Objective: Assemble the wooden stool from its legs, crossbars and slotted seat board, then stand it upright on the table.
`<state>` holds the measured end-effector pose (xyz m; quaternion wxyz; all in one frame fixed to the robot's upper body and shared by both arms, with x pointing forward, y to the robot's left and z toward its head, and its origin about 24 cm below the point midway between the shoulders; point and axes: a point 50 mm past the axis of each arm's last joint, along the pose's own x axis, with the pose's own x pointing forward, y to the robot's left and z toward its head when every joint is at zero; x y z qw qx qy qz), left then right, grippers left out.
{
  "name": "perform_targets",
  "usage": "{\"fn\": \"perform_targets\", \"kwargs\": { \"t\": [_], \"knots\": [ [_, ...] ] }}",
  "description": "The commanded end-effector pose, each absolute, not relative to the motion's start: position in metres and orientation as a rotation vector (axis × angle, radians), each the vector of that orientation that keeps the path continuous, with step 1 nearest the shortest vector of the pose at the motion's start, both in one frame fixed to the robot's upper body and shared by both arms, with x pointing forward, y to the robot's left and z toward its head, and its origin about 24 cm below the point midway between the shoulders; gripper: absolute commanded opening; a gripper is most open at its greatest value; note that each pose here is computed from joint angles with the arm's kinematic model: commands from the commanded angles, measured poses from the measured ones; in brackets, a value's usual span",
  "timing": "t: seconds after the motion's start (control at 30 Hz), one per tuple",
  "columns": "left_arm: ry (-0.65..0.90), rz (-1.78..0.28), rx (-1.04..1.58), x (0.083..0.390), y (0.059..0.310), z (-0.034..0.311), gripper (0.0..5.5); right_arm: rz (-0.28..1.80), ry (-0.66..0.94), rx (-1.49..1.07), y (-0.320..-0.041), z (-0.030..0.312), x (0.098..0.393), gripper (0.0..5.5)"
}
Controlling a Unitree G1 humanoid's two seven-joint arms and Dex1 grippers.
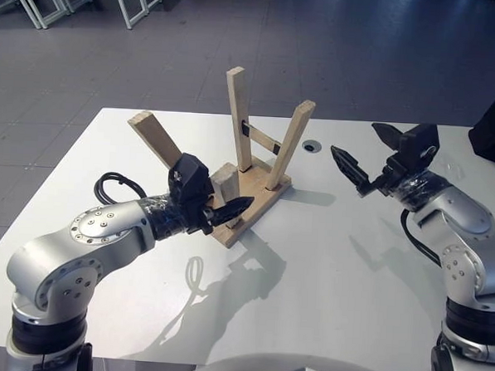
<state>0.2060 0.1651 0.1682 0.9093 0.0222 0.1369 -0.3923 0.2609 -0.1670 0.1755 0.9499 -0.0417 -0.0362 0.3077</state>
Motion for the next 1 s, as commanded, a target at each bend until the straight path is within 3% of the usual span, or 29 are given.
{"fn": "perform_targets", "kwargs": {
  "t": [0.03,0.2,0.33,0.53,0.73,1.0],
  "knots": [
    [0.242,-0.854,0.056,0.206,0.167,0.172,2.38,0.703,0.009,-0.107,-0.175,0.169,0.258,4.96],
    [0.212,-0.981,0.096,0.208,0.182,0.174,1.80,1.018,0.336,-0.233,-0.207,0.154,0.233,4.96],
    [0.269,-1.133,0.206,0.206,0.203,0.168,1.80,1.082,0.423,-0.263,-0.228,0.164,0.236,4.96],
    [0.251,-1.297,0.281,0.213,0.227,0.169,1.80,1.194,0.426,-0.220,-0.225,0.179,0.237,4.96],
    [0.237,-1.370,0.341,0.229,0.233,0.180,1.80,1.295,0.359,-0.161,-0.206,0.195,0.248,4.96],
    [0.216,-1.385,0.373,0.238,0.231,0.180,1.80,1.337,0.307,-0.181,-0.174,0.184,0.300,4.96]
  ]
}}
